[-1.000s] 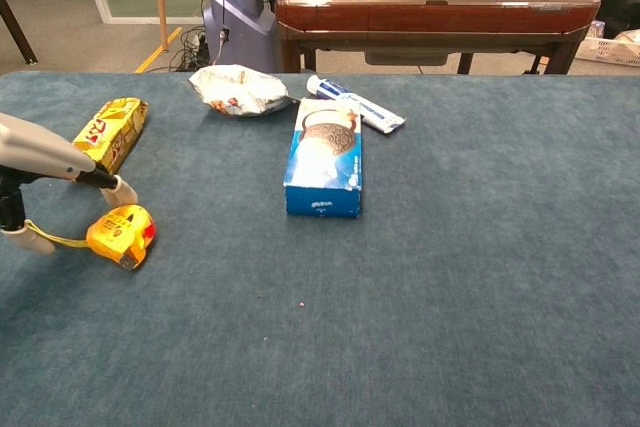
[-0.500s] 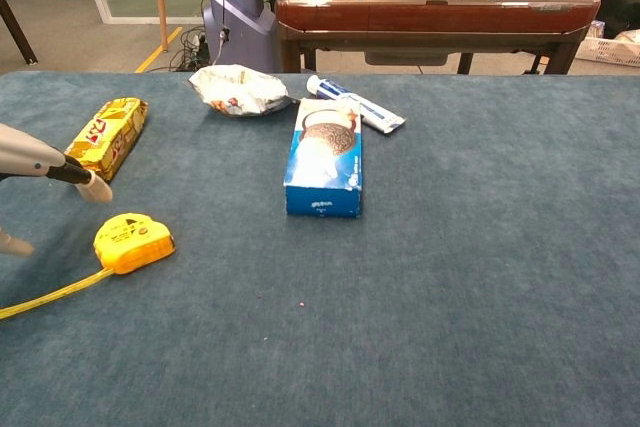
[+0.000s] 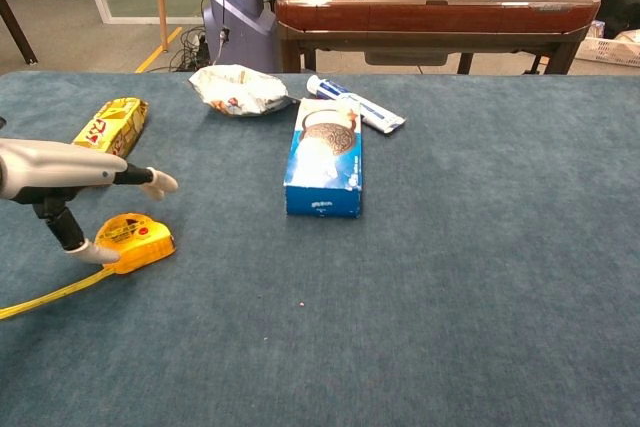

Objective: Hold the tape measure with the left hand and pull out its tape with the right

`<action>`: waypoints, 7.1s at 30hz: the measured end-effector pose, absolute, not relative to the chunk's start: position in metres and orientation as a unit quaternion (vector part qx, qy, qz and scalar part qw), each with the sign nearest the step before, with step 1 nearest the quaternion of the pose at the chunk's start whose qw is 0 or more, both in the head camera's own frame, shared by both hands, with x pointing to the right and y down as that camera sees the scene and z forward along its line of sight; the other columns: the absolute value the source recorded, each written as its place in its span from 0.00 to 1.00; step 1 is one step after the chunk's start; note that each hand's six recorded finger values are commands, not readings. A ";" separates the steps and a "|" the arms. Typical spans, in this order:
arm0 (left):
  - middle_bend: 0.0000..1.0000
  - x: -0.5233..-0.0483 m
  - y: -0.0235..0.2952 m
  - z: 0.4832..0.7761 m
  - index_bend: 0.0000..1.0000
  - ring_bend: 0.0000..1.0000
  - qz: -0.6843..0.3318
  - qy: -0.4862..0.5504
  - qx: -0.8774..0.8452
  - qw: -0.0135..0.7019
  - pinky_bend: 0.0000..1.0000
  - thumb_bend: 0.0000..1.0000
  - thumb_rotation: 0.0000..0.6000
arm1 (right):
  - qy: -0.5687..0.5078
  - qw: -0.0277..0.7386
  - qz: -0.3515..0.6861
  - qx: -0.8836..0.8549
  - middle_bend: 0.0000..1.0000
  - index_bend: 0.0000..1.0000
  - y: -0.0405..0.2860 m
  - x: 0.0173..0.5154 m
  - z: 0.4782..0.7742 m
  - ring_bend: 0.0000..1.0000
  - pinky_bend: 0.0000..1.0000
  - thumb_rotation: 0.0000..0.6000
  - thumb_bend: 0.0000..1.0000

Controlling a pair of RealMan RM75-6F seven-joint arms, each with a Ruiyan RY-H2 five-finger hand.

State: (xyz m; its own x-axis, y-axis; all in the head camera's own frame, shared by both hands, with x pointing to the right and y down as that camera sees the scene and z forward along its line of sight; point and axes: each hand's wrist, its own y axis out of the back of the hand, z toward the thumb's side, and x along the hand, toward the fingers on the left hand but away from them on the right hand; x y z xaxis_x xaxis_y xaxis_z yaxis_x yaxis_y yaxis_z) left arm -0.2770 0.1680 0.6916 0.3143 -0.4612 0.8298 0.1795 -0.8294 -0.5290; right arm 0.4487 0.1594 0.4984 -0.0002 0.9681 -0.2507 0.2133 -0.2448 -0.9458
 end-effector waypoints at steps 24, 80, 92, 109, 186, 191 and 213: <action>0.09 -0.299 0.160 0.705 0.02 0.00 -0.631 0.083 -0.694 0.337 0.00 0.25 1.00 | -0.494 0.369 0.515 -0.595 0.36 0.39 0.167 0.454 0.490 0.29 0.36 1.00 0.27; 0.49 -0.293 0.160 0.716 0.45 0.30 -0.632 0.125 -0.697 0.315 0.15 0.25 1.00 | -0.485 0.371 0.523 -0.595 0.36 0.39 0.166 0.453 0.488 0.29 0.35 1.00 0.27; 0.50 -0.295 0.129 0.664 0.46 0.32 -0.582 0.219 -0.739 0.261 0.17 0.25 1.00 | -0.434 0.396 0.473 -0.657 0.31 0.39 0.145 0.390 0.496 0.23 0.33 1.00 0.27; 0.52 -0.249 0.101 0.602 0.46 0.33 -0.497 0.282 -0.791 0.218 0.21 0.25 1.00 | -0.325 0.403 0.347 -0.782 0.16 0.17 0.115 0.200 0.535 0.10 0.24 1.00 0.27; 0.52 -0.211 0.087 0.583 0.46 0.34 -0.478 0.288 -0.823 0.106 0.23 0.27 1.00 | -0.313 0.342 0.318 -0.827 0.17 0.12 0.087 0.041 0.583 0.07 0.16 1.00 0.34; 0.52 -0.217 0.086 0.584 0.46 0.34 -0.481 0.292 -0.820 0.104 0.23 0.27 1.00 | -0.319 0.349 0.324 -0.819 0.22 0.21 0.085 0.044 0.583 0.10 0.16 1.00 0.38; 0.52 -0.226 0.084 0.589 0.46 0.34 -0.482 0.296 -0.820 0.093 0.24 0.27 1.00 | -0.328 0.346 0.327 -0.816 0.39 0.53 0.087 0.040 0.584 0.21 0.16 1.00 0.53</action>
State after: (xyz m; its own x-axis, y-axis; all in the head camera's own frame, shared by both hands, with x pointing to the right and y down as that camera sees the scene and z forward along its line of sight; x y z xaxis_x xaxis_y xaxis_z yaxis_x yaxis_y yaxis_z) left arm -0.2257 0.0838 0.5894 0.3612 -0.5747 0.7344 -0.3947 -0.8077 -0.4380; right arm 0.0404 0.0865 0.5842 0.5710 0.7612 -0.3075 0.3078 -0.5458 -0.7793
